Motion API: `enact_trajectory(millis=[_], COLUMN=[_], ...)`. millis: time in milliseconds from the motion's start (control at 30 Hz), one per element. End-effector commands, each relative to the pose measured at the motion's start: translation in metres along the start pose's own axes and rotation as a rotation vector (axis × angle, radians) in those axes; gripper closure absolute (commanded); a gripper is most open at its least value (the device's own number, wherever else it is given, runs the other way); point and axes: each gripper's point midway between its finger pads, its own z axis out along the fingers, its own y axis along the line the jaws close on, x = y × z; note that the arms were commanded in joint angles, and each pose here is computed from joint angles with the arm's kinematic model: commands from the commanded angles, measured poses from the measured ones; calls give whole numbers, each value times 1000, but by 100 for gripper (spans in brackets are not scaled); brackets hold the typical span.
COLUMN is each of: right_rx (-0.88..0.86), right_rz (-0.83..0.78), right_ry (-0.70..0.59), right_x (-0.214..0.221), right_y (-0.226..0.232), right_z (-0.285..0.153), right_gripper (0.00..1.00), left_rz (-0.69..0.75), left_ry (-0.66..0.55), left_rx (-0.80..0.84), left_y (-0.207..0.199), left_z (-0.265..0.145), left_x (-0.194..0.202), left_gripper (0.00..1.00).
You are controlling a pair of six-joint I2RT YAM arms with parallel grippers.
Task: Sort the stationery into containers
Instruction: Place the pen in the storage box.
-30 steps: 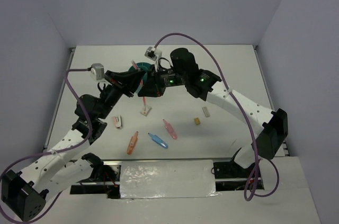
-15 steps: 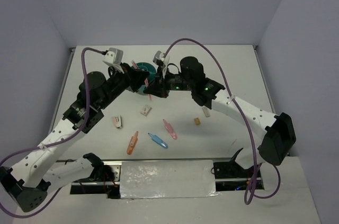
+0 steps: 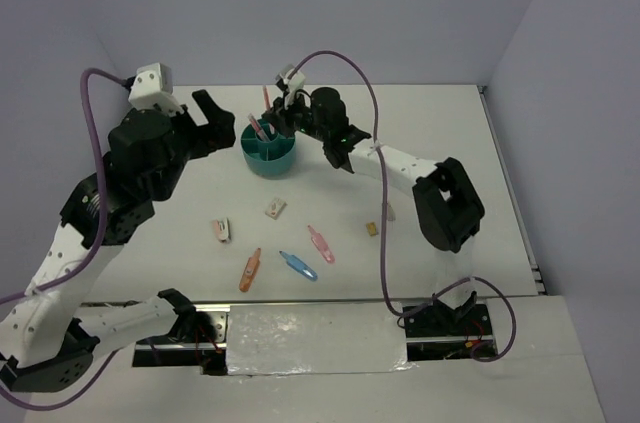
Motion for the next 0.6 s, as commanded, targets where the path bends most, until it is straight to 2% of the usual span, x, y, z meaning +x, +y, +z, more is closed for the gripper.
enact_trajectory(millis=[0, 33, 100, 133, 200, 233, 300, 567], right_rx=[75, 85, 81, 93, 79, 75, 64, 9], right_rz=[-46, -28, -8, -2, 48, 52, 71, 115], right_ry=[-176, -149, -170, -169, -161, -166, -148, -127], right_x=[-53, -33, -34, -25, -10, -8, 4, 24], right_y=[-27, -36, -44, -53, -55, -56, -55, -38], right_z=[22, 32, 39, 43, 46, 47, 52, 44], right_gripper=[100, 100, 100, 100, 100, 100, 100, 94], left_rz=[153, 190, 213, 245, 215, 221, 192, 185], left_ry=[48, 89, 86, 117, 63, 77, 49, 125], left_rx=[-91, -89, -65, -84, -125, -149, -149, -198], left_y=[38, 44, 53, 64, 80, 89, 93, 119], left_z=[-21, -19, -30, -27, -34, -32, -33, -11], left_x=[14, 31, 40, 60, 60, 74, 76, 99], left_gripper=[1, 1, 1, 1, 1, 1, 1, 1])
